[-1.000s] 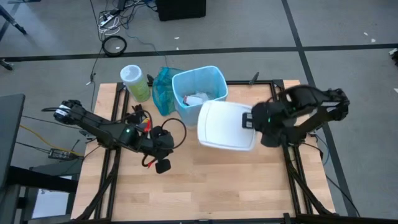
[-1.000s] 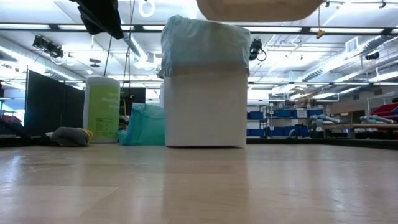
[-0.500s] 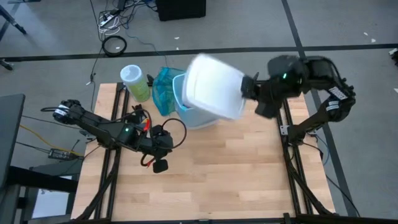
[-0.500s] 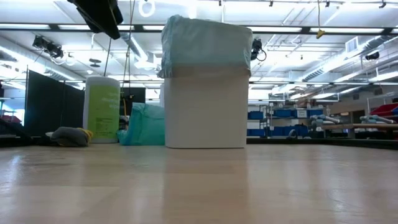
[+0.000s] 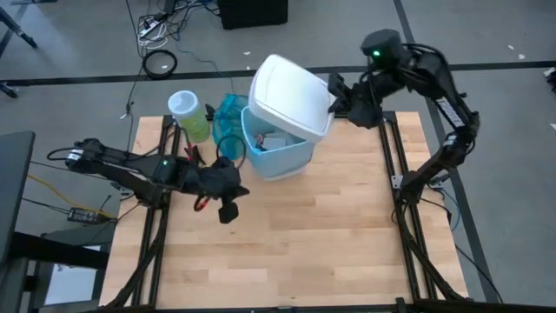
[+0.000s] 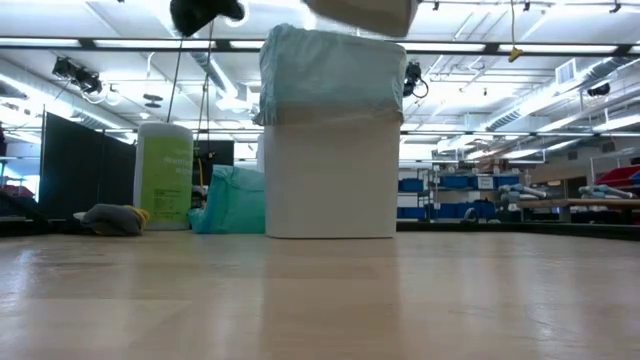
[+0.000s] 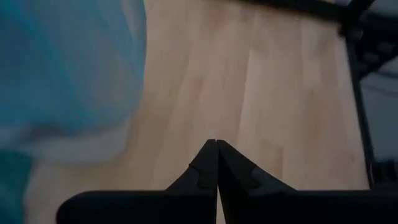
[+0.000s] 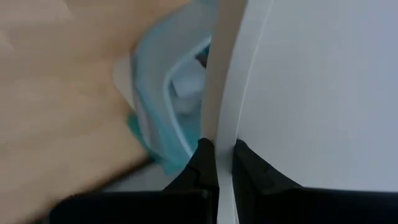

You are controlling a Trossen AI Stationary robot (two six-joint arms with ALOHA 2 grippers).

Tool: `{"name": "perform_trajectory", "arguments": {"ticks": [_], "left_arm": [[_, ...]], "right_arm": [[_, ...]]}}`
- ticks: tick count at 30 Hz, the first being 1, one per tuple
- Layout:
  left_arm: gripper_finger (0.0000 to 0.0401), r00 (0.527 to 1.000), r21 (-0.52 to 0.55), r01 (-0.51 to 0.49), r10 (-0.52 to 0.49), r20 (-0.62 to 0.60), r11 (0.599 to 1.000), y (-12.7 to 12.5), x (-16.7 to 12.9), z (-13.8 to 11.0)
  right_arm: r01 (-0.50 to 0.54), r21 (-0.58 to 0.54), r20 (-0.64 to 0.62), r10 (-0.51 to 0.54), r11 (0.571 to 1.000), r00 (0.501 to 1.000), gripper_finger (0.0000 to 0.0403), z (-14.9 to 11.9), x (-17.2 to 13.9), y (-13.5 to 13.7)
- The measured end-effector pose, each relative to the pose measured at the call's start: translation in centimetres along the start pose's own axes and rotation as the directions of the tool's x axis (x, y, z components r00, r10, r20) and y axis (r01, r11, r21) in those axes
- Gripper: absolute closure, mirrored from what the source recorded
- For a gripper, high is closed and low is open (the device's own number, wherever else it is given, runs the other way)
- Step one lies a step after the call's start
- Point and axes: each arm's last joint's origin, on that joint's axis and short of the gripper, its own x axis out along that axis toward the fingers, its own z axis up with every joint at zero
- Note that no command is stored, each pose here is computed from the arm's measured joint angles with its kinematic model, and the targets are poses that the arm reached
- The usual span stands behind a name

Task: Place trash/remove bag and relplace
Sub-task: Put the white trash lid on the white trash bin

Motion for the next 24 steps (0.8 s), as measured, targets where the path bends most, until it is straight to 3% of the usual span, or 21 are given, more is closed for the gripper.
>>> {"name": "perform_trajectory", "arguments": {"ticks": [3, 8, 11, 17, 24], "left_arm": [[0.0393, 0.998, -0.005, 0.011, -0.010, 0.056, 1.000, 0.7, -0.3, 0.8], [0.0393, 0.997, -0.032, 0.004, -0.002, 0.074, 0.999, 1.7, -0.8, 1.2], [0.0393, 0.997, -0.039, 0.008, -0.005, 0.077, 0.999, 2.0, -1.1, 1.3], [0.0393, 0.998, -0.040, -0.008, 0.010, 0.061, 0.999, 2.4, -1.7, 1.0], [0.0393, 0.995, -0.016, -0.098, 0.097, -0.015, 0.995, 3.9, -2.3, 0.3]], "right_arm": [[-0.051, -0.069, -0.011, 0.050, 0.996, 0.999, 0.0386, -0.6, 1.6, -0.7], [-0.049, -0.145, -0.032, 0.044, 0.988, 0.999, 0.0386, -1.6, 2.8, -2.0], [-0.049, -0.176, -0.106, 0.030, 0.983, 0.994, 0.0386, -2.3, 4.0, -2.5], [-0.014, -0.343, -0.212, -0.063, 0.939, 0.975, 0.0386, -2.8, 3.5, -2.9], [0.025, -0.390, -0.221, -0.120, 0.921, 0.968, 0.0386, -2.6, 2.4, -2.8]]}}
